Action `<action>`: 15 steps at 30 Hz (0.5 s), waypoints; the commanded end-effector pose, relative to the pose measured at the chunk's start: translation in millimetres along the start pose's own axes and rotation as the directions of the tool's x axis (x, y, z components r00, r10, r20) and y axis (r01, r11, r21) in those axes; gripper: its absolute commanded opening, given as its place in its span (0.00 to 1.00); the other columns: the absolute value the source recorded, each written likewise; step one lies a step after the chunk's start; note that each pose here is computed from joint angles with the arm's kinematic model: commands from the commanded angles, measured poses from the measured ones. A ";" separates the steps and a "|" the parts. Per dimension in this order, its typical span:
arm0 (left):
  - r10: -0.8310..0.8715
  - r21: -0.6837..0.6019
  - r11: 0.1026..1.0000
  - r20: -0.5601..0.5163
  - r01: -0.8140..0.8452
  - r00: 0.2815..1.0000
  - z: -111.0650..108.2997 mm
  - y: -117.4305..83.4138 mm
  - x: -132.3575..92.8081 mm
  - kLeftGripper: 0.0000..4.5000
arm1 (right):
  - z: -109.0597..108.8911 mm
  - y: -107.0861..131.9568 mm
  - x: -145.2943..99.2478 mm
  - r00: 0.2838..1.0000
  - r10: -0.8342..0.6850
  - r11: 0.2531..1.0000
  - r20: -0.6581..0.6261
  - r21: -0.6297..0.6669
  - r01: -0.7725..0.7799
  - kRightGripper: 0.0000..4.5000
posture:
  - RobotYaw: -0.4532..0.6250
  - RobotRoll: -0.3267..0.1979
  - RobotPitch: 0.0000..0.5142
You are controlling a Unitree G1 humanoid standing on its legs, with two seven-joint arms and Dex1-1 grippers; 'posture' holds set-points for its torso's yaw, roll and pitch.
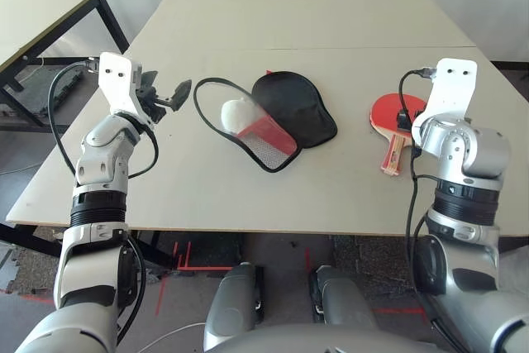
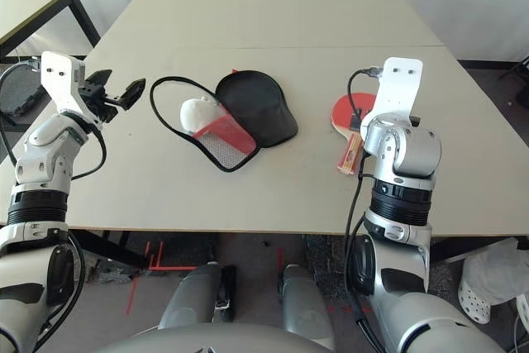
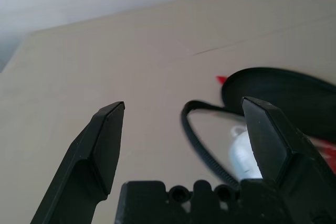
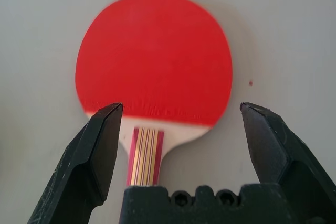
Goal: Store the ping-pong paddle in its case and zip it.
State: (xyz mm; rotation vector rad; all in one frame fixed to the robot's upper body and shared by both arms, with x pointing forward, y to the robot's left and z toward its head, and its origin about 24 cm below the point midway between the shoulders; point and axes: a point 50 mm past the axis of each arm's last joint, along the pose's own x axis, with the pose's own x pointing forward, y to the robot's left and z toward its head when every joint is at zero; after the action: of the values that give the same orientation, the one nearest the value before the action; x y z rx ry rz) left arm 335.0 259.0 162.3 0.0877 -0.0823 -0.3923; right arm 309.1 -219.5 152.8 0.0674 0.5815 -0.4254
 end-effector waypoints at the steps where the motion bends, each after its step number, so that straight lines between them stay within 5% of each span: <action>1: -0.089 -0.004 0.996 -0.005 0.089 0.996 6.5 -4.9 -3.5 1.00 | -1.9 -4.2 -4.5 0.997 0.020 0.998 -0.075 0.056 -0.016 0.99 | 0.47 0.62 0.18; 15: -0.152 -0.021 0.988 0.007 0.152 0.988 6.9 -21.5 3.1 1.00 | -28.5 16.6 8.0 0.971 0.068 0.997 -0.228 0.050 -0.058 0.99 | 0.48 0.62 0.15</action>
State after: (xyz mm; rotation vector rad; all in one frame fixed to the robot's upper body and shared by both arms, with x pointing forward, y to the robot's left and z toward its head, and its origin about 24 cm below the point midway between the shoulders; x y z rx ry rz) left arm 330.6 241.0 167.4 0.0733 -0.0781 -0.5317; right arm 307.2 -203.6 129.2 0.1840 0.7783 -0.3680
